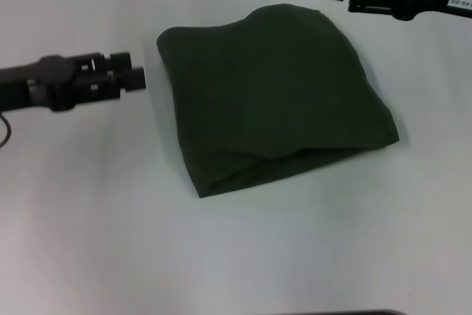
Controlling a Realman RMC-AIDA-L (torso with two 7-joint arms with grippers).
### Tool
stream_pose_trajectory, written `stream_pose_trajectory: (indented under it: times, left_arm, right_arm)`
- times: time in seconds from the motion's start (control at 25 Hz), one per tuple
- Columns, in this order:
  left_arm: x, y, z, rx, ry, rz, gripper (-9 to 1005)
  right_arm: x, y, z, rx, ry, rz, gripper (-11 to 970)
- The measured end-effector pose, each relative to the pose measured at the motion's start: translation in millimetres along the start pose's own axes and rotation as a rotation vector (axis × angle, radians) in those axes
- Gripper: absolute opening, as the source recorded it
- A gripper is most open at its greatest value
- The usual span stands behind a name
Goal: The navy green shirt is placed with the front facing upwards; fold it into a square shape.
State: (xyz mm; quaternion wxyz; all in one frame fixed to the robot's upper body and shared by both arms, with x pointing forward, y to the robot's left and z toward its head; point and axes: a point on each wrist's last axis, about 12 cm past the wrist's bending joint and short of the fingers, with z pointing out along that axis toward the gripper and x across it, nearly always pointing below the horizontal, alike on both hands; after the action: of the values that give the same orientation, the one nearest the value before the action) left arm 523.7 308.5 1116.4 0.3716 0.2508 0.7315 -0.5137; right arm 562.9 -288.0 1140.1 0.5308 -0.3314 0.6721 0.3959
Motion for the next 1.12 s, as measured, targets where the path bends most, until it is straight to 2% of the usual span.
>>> stream_pose_trajectory:
  times: [0.04,0.2,0.36,0.4,0.44,0.48,0.64,0.76,0.88,1.12]
  left_arm:
    - [0,0.0,0,0.000,0.000,0.000,725]
    - [21,-8.8,-1,0.033,-0.005,0.147,725]
    - [35,-12.2,-2,0.027,-0.015,0.198,725]
    - [44,-14.2,-4,0.020,-0.023,0.233,725]
    - [49,-15.2,-4,0.014,-0.027,0.254,725]
    - [52,-15.9,-5,0.011,-0.029,0.261,725]
    - [70,-21.3,-9,0.000,-0.038,0.270,725]
    - [81,-24.3,-15,-0.008,-0.048,0.246,725]
    - [90,-28.1,-18,0.003,-0.047,0.228,725]
    - [103,-40.4,-16,0.107,0.004,0.246,725]
  right_arm:
    - [0,1.8,-2,-0.006,-0.012,0.000,783]
    - [8,10.5,-5,-0.045,0.006,0.008,931]
    - [33,28.3,0,-0.126,0.082,0.006,945]
    - [40,31.4,3,-0.135,0.097,0.007,945]
    - [56,38.0,7,-0.155,0.116,0.022,945]
    - [56,38.0,7,-0.155,0.116,0.022,945]
    - [84,57.0,11,-0.238,0.106,0.043,944]
    - [95,72.0,10,-0.318,0.103,0.032,944]
    - [105,82.3,6,-0.345,0.105,0.054,944]
    - [120,96.5,0,-0.369,0.087,0.029,945]
